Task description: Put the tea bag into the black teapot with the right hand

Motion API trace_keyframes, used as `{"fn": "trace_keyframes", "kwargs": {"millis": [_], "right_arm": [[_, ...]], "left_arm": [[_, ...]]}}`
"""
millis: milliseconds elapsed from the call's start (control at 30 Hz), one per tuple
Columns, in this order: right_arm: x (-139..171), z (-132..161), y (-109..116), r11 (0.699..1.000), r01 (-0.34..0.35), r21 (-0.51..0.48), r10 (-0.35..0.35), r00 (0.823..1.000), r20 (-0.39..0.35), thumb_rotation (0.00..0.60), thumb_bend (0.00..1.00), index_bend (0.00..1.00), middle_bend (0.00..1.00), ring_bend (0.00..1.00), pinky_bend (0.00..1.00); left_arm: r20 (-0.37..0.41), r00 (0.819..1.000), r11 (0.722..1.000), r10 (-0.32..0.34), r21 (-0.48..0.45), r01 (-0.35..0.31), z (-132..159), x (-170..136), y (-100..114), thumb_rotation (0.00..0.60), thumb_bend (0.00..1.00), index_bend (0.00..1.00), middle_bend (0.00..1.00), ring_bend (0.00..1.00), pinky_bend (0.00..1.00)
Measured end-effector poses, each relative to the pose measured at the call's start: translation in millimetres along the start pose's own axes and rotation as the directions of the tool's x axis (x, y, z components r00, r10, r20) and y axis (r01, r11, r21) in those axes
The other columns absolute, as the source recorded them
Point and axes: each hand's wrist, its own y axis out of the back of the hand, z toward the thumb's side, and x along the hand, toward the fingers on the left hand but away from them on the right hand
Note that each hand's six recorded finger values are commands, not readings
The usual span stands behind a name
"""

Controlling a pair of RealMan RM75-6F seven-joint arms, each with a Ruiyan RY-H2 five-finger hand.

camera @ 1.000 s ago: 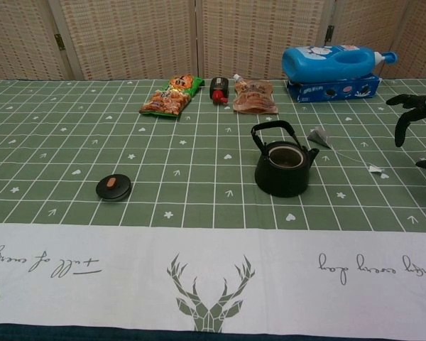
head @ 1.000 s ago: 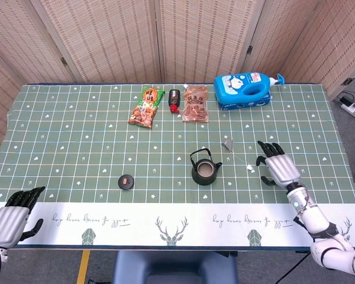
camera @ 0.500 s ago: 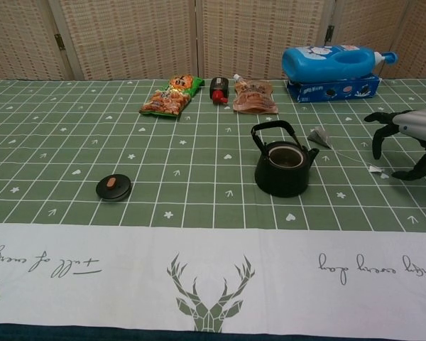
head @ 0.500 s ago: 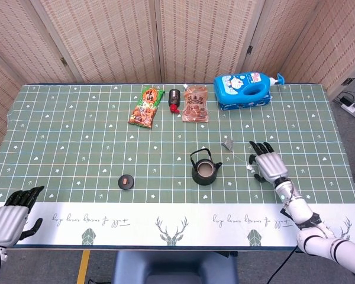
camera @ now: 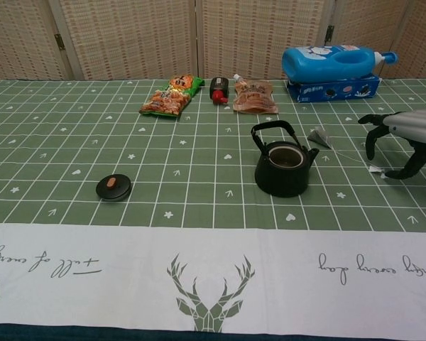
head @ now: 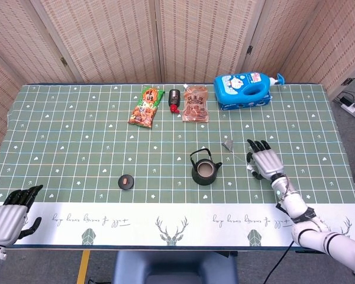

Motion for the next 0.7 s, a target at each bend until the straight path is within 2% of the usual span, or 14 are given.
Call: {"fn": "trace_keyframes", "kwargs": {"millis": [700], "right_arm": [[-9.3,3.3,-0.3,0.999,-0.04,0.015,0.04,0.999,0.023,0.6,0.33,0.4,0.0,0.0,0.0]], "left_arm": [[0.007,1.0,1.0,-0.003,-0.003,0.003,-0.8,0.4,0.0,0.6,0.37,0.0,0.06,0.12,0.11]]}}
